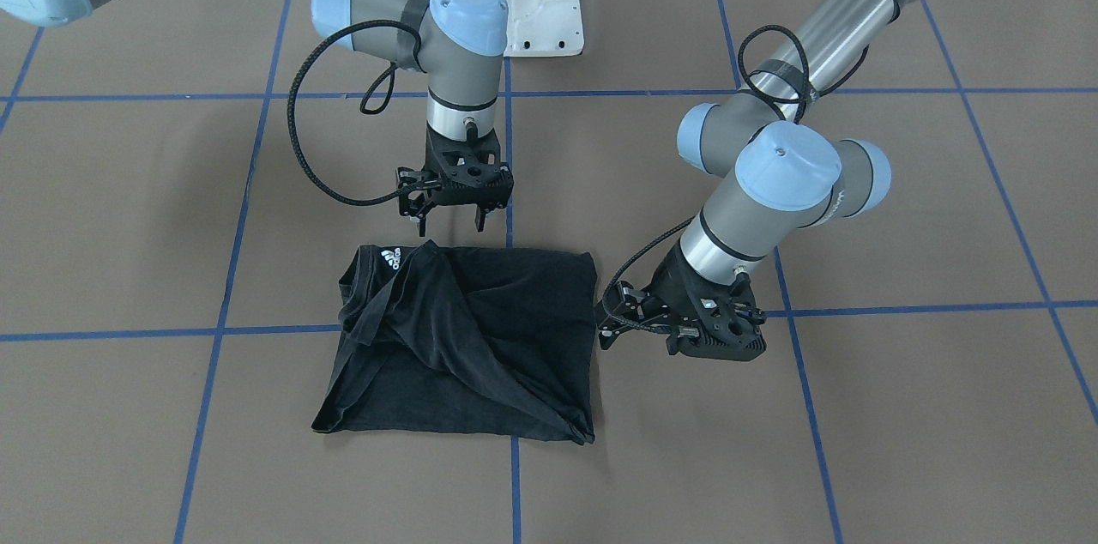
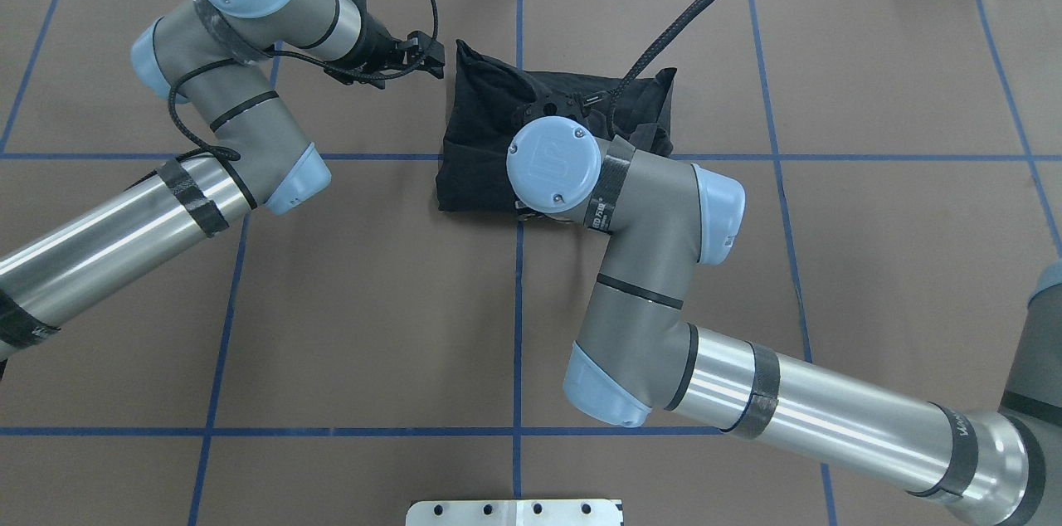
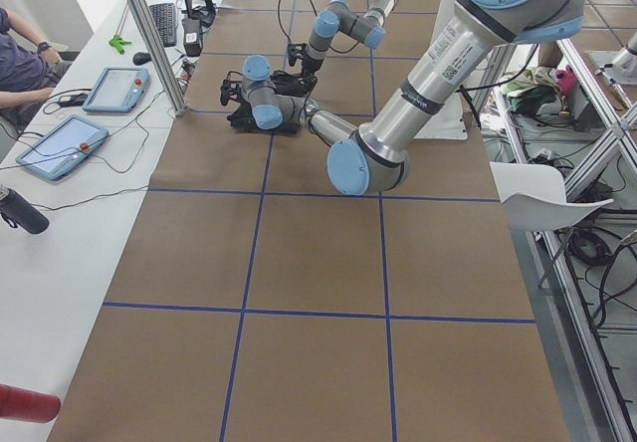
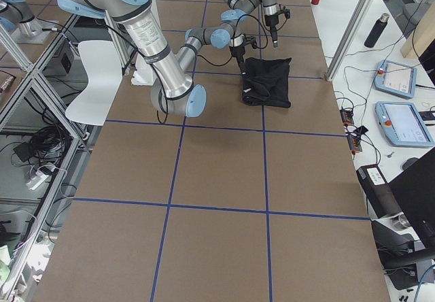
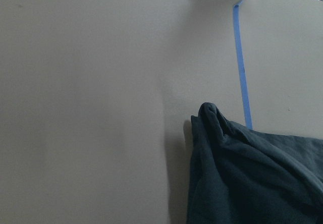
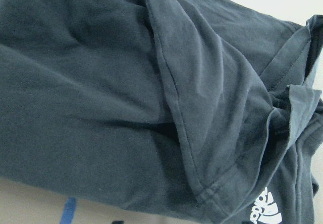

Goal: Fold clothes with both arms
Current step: 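Press the folded shirt flat with the right gripper while the left gripper holds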

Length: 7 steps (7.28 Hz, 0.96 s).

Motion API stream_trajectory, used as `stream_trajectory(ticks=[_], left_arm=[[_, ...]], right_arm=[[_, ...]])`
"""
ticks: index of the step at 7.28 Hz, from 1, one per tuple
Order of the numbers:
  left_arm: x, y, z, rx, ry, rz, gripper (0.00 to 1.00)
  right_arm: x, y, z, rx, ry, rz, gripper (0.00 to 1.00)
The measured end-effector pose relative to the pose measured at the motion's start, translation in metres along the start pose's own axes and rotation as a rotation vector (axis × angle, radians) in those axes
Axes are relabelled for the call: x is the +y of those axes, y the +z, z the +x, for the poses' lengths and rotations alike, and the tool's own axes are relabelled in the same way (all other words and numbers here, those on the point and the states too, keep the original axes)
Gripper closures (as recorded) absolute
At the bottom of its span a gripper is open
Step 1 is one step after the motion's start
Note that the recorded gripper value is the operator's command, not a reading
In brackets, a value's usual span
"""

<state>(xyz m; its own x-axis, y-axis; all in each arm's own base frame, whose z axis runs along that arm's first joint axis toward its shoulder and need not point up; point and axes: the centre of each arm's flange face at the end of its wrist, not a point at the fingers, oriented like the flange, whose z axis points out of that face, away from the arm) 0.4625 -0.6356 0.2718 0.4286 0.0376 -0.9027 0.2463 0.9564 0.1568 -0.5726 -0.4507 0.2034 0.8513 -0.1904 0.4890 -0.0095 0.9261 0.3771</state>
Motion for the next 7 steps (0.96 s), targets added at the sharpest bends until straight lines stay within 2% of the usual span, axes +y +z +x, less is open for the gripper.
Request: stream_trajectory(ticks=[3,4,5,7], left_arm=[[0.0,0.0,0.0,0.0,0.0,0.0,0.0],[0.0,0.0,0.0,0.0,0.0,0.0,0.0],[0.0,0.0,0.0,0.0,0.0,0.0,0.0],[0.001,0.001,0.0,0.0,0.001,-0.001,0.0]], right_arm=[[-0.004,0.012,0.01,0.036,-0.077,0.009,0.31],[-0.007,0.016,0.013,0.044,-0.1,0.008,0.36],[-0.009,0.018,0.016,0.051,-0.124,0.006,0.5],[-0.01,0.024,0.018,0.061,-0.149,-0.001,0.51]])
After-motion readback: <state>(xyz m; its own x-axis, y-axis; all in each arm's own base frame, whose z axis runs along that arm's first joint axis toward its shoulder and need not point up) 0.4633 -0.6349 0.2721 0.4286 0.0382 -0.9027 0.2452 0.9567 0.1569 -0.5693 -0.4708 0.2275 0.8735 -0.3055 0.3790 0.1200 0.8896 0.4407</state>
